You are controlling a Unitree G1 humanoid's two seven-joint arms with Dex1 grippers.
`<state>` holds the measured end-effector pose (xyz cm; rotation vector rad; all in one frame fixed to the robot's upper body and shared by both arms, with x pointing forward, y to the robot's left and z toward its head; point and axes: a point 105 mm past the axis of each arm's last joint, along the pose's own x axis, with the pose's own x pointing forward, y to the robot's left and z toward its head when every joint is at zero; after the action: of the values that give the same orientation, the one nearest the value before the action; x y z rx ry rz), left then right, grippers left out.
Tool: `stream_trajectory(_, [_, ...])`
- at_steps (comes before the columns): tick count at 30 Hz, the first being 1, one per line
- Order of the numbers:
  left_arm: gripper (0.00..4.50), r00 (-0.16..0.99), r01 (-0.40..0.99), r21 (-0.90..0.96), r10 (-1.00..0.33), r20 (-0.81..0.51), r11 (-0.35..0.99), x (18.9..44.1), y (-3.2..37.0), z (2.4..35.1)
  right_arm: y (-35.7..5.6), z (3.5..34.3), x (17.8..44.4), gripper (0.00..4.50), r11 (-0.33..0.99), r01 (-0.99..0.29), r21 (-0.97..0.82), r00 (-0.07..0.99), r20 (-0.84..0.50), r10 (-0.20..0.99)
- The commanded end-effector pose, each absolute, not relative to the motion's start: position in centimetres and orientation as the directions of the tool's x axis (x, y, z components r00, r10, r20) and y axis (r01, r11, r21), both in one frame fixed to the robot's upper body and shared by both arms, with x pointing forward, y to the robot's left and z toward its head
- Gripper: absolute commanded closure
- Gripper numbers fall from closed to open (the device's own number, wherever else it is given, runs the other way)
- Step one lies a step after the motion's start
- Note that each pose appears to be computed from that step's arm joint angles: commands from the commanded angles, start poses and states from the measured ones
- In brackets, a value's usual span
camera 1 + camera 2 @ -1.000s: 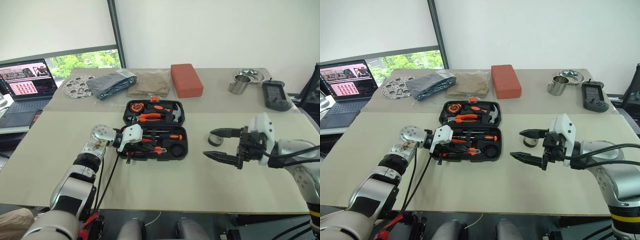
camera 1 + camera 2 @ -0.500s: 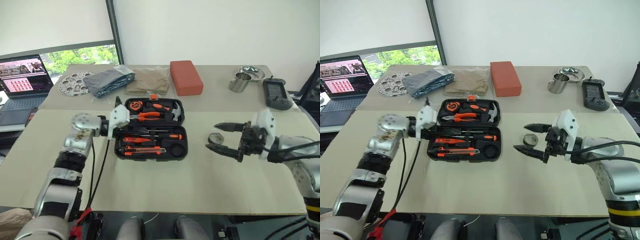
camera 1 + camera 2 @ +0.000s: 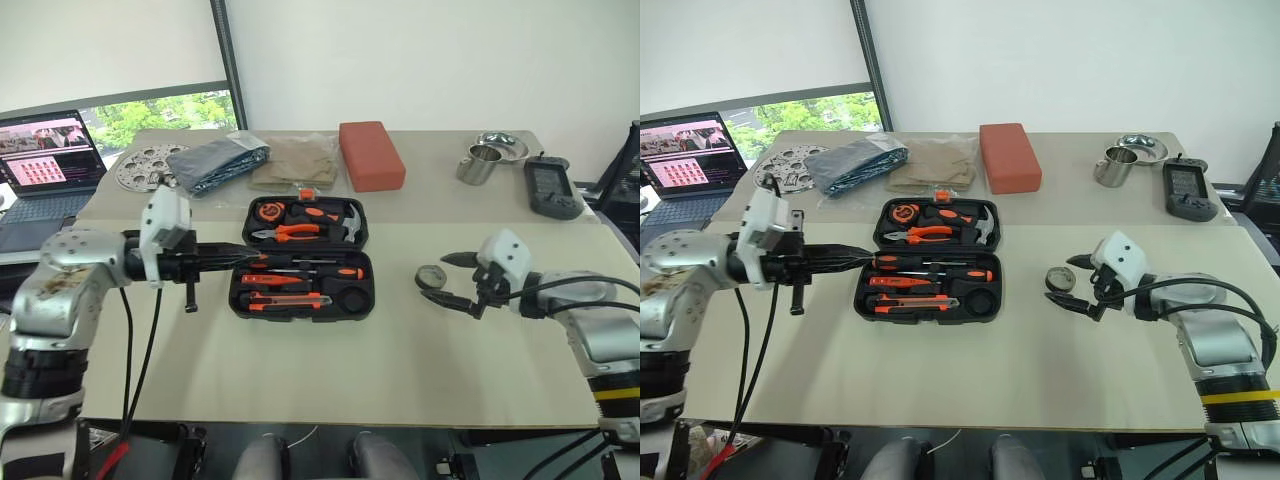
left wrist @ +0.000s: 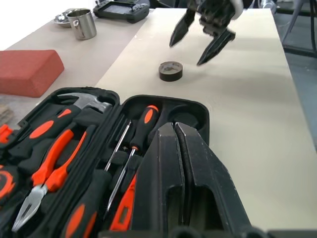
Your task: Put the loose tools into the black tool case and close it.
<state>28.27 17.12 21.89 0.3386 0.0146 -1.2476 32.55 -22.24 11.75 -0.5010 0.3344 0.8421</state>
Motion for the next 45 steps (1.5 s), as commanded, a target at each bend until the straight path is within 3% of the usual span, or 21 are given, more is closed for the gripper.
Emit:
stream_trajectory(1, [4.4,0.331,0.92,0.275,-0.93,-0.162,0.279,27.2,17.3,23.6,-22.2,12.4,33.2,0.0,0.521,-0.786,-0.331,0.616,-0.484,0.621])
stream_trajectory(15, [4.4,0.314,0.93,0.261,-0.928,-0.199,0.259,26.9,17.2,22.9,-21.2,11.2,35.0,0.0,0.448,-0.848,-0.283,0.522,-0.592,0.614])
stream_trajectory(20, [4.5,0.284,0.945,0.228,-0.936,-0.21,0.235,26.5,16.9,22.6,-21.1,11.2,35.7,1.48,0.428,-0.864,-0.265,0.491,-0.632,0.599])
stream_trajectory(23, [3.8,0.284,0.948,0.211,-0.933,-0.222,0.239,26.5,17.0,22.5,-21.1,11.0,35.9,2.48,0.424,-0.868,-0.26,0.482,-0.652,0.586])
stream_trajectory(28, [1.83,0.299,0.945,0.207,-0.925,-0.234,0.254,26.8,17.0,22.5,-21.3,10.9,36.2,4.27,0.425,-0.865,-0.269,0.486,-0.662,0.571])
stream_trajectory(29, [1.41,0.3,0.945,0.207,-0.925,-0.233,0.255,26.9,17.0,22.6,-21.3,10.9,36.3,4.49,0.424,-0.865,-0.269,0.486,-0.663,0.569])
stream_trajectory(33, [0.06,0.285,0.949,0.203,-0.931,-0.229,0.241,26.7,16.9,22.7,-21.3,10.9,36.2,4.5,0.424,-0.865,-0.267,0.484,-0.663,0.571])
stream_trajectory(38, [0.06,0.282,0.951,0.196,-0.929,-0.238,0.239,26.7,17.1,22.6,-21.1,11.8,36.2,4.5,0.407,-0.865,-0.295,0.493,-0.651,0.576])
stream_trajectory(41, [0.06,0.289,0.951,0.187,-0.925,-0.249,0.247,26.6,17.4,22.3,-19.6,13.4,35.7,4.5,0.329,-0.885,-0.33,0.466,-0.639,0.612])
stream_trajectory(45, [0.06,0.299,0.951,0.17,-0.911,-0.283,0.259,26.3,18.1,21.4,-14.4,15.7,33.9,4.5,0.157,-0.927,-0.342,0.346,-0.612,0.712])
